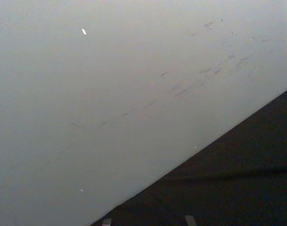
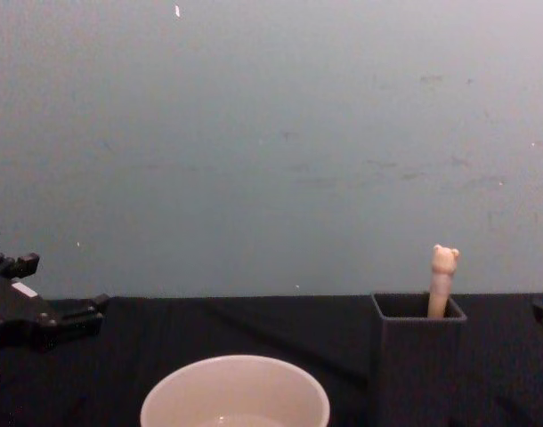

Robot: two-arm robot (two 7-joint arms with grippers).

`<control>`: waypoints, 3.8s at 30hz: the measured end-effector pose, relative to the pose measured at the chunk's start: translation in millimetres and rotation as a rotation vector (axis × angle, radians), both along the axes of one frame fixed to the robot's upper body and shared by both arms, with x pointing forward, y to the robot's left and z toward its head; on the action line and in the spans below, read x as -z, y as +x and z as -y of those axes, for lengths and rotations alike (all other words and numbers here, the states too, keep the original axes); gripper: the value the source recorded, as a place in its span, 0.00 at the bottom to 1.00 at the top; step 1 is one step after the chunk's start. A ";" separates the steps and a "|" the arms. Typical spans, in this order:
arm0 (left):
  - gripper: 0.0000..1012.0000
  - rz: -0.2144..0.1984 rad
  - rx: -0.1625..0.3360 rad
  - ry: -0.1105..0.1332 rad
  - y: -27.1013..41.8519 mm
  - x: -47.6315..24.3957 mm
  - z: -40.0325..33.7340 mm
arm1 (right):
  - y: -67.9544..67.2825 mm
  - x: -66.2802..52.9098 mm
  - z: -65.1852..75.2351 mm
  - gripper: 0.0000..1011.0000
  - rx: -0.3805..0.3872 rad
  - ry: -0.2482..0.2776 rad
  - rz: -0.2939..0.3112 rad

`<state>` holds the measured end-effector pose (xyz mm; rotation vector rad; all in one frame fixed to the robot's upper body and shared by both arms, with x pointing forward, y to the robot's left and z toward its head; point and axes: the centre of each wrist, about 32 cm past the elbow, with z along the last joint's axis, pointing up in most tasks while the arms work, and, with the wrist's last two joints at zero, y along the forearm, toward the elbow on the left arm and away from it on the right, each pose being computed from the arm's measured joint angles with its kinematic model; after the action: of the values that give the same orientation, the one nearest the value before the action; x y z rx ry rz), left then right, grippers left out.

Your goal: Pick up the stirring spoon with one hand, stir inside the cup, then place it back in its original position.

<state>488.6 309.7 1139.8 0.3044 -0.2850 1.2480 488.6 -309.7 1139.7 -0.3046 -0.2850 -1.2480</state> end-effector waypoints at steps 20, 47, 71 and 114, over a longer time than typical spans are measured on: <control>0.99 0.000 0.000 0.000 0.0 0.0 0.0 | 0.0 0.0 0.0 0.99 0.000 0.000 0.000; 0.99 0.000 0.000 0.000 0.0 0.0 0.0 | 0.0 0.0 0.0 0.99 0.000 0.000 0.000; 0.99 0.000 0.000 0.000 0.0 0.0 0.0 | -28.5 -27.7 21.8 0.99 -0.194 0.184 -0.068; 0.99 0.000 0.000 0.000 0.0 0.0 0.0 | 19.9 -31.8 -22.2 0.99 -0.384 0.291 -0.173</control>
<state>488.6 309.7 1139.8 0.3045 -0.2850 1.2479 508.5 -287.4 1171.6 -0.0981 -0.0077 -0.8620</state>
